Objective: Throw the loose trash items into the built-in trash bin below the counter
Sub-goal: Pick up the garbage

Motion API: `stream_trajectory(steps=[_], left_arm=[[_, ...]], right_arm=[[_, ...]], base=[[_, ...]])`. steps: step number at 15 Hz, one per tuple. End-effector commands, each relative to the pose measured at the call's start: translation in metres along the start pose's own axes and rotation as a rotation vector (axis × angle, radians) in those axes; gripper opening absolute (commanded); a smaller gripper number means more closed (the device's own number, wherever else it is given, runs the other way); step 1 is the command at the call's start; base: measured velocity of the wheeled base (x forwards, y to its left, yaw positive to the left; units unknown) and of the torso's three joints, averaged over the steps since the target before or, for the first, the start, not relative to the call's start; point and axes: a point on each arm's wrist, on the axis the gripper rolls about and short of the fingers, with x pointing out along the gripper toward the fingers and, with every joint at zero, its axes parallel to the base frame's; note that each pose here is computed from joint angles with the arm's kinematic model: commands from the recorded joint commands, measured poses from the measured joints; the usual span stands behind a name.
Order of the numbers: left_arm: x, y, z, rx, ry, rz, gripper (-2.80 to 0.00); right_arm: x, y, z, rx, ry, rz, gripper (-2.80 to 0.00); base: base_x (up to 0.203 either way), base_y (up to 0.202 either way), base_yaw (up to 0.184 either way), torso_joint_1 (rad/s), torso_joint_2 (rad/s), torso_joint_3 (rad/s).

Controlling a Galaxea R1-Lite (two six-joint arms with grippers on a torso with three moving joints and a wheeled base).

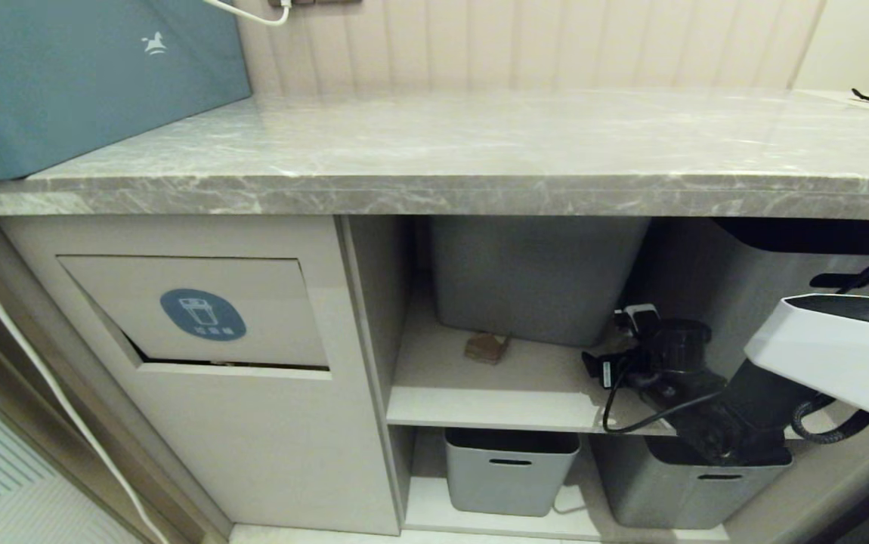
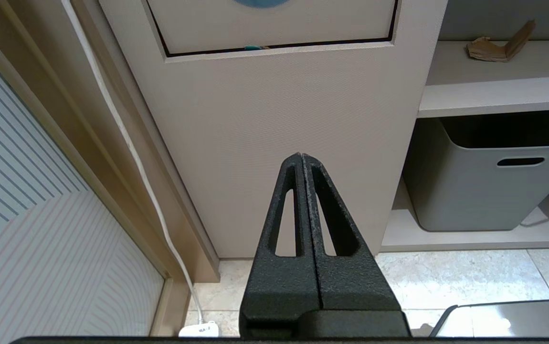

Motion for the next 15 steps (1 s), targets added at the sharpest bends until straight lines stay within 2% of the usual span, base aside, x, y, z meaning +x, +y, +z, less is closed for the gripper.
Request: stream_trajectory(steps=[1, 2, 3, 15], left_arm=[[0.0, 0.0, 0.0, 0.0, 0.0, 0.001, -2.8], [0.0, 0.0, 0.0, 0.0, 0.0, 0.001, -2.8], [0.0, 0.0, 0.0, 0.0, 0.0, 0.001, -2.8], [0.0, 0.0, 0.0, 0.0, 0.0, 0.001, -2.8]], right_arm=[[0.008, 0.001, 0.004, 0.009, -0.03, -0.002, 0.0], [0.013, 0.001, 0.007, 0.012, -0.044, -0.005, 0.0], [0.014, 0.002, 0.002, 0.009, -0.031, -0.004, -2.8], [-0.002, -0.002, -0.009, 0.014, 0.027, -0.017, -2.8]], base=[[0.0, 0.0, 0.0, 0.0, 0.0, 0.0], [0.0, 0.0, 0.0, 0.0, 0.0, 0.0], [0.0, 0.0, 0.0, 0.0, 0.0, 0.0], [0.0, 0.0, 0.0, 0.0, 0.0, 0.0]])
